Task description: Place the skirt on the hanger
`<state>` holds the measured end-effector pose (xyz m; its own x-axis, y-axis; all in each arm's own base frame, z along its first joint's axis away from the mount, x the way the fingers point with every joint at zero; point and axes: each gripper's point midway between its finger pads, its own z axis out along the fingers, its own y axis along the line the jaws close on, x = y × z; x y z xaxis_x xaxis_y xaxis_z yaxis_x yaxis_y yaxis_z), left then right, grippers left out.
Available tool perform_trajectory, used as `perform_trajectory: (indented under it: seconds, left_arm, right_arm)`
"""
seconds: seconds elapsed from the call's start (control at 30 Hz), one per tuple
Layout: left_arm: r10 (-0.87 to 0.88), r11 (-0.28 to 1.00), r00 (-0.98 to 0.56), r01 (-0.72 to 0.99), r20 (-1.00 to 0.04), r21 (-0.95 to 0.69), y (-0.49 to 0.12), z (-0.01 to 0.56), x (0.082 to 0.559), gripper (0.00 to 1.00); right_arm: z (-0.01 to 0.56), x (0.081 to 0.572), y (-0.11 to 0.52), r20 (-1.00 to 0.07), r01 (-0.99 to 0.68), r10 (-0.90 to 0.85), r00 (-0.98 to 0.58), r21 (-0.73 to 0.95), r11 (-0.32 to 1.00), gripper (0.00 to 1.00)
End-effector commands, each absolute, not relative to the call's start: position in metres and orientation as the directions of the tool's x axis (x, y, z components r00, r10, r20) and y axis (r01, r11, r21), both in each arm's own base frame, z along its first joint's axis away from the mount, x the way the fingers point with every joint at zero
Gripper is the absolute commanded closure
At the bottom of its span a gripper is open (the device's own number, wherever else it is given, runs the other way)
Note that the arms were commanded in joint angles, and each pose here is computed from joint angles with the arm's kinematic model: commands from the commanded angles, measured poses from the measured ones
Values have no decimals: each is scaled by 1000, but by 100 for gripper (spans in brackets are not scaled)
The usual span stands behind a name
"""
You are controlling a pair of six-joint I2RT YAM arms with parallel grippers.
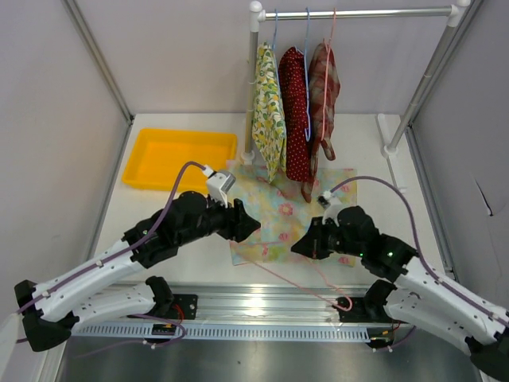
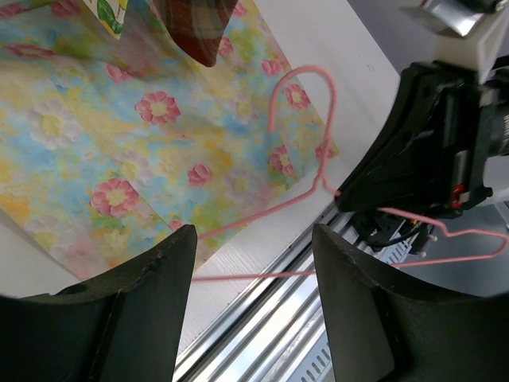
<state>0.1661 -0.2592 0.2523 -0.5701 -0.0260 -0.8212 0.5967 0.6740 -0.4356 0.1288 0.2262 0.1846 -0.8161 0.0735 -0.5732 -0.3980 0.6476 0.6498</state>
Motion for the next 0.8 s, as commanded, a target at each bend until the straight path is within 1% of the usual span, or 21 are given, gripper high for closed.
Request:
perform_trajectory:
  seconds: [0.0,0.07,0.13,0.17,0.2,0.27,0.3,0.33,0.37,0.4,0.43,0.5,0.57,0.67,0.77]
  left_arm:
    - [-32,667,-608,578,-793,-470,-261,244,162,35]
    - [-12,661,-642,570,-767,-488,-262,230,156,37]
    - [-5,666,-666,554,-746,-499,-261,220,153,39]
    - [4,681,-694,529,-720,-506,-258,202,150,40]
    - [3,684,-706,518,-708,-514,-257,197,148,40]
    - [-5,702,-733,482,-680,-525,-252,180,145,41]
    - [0,716,-746,465,-666,-520,-248,169,143,42]
    - [4,719,-753,459,-658,-521,-246,162,140,41]
    - [-1,719,-759,452,-651,-529,-245,160,138,42]
    - [5,729,-768,441,-641,-524,-242,152,137,42]
    - [3,735,-769,435,-639,-520,-240,149,137,42]
    - [12,755,-786,413,-619,-510,-237,138,135,42]
    - [17,793,-795,380,-606,-476,-231,124,139,42]
    - [43,840,-812,344,-582,-418,-222,102,139,42]
    - [60,869,-828,317,-557,-379,-216,82,139,41]
  right_arm:
    - [209,137,273,-664,-539,113,-739,683,493,100]
    - [199,141,279,-670,-539,112,-733,674,505,100]
    - [191,144,285,-682,-557,130,-720,679,478,100]
    - [188,145,286,-680,-557,142,-719,686,468,100]
    - [182,144,288,-682,-567,154,-715,693,445,100]
    - [167,147,289,-678,-556,148,-720,691,462,100]
    - [169,148,291,-681,-562,167,-713,697,445,100]
    - [160,141,290,-659,-564,143,-738,719,406,100]
    - [164,139,291,-652,-567,159,-742,736,371,100]
    - [161,138,291,-644,-558,159,-749,741,374,100]
    - [163,146,290,-663,-558,168,-730,719,415,100]
    - [151,148,285,-680,-563,129,-722,685,462,100]
    - [139,145,280,-664,-550,119,-739,695,462,100]
    - [117,144,271,-652,-527,98,-752,684,504,100]
    - [107,140,268,-644,-516,100,-759,687,512,100]
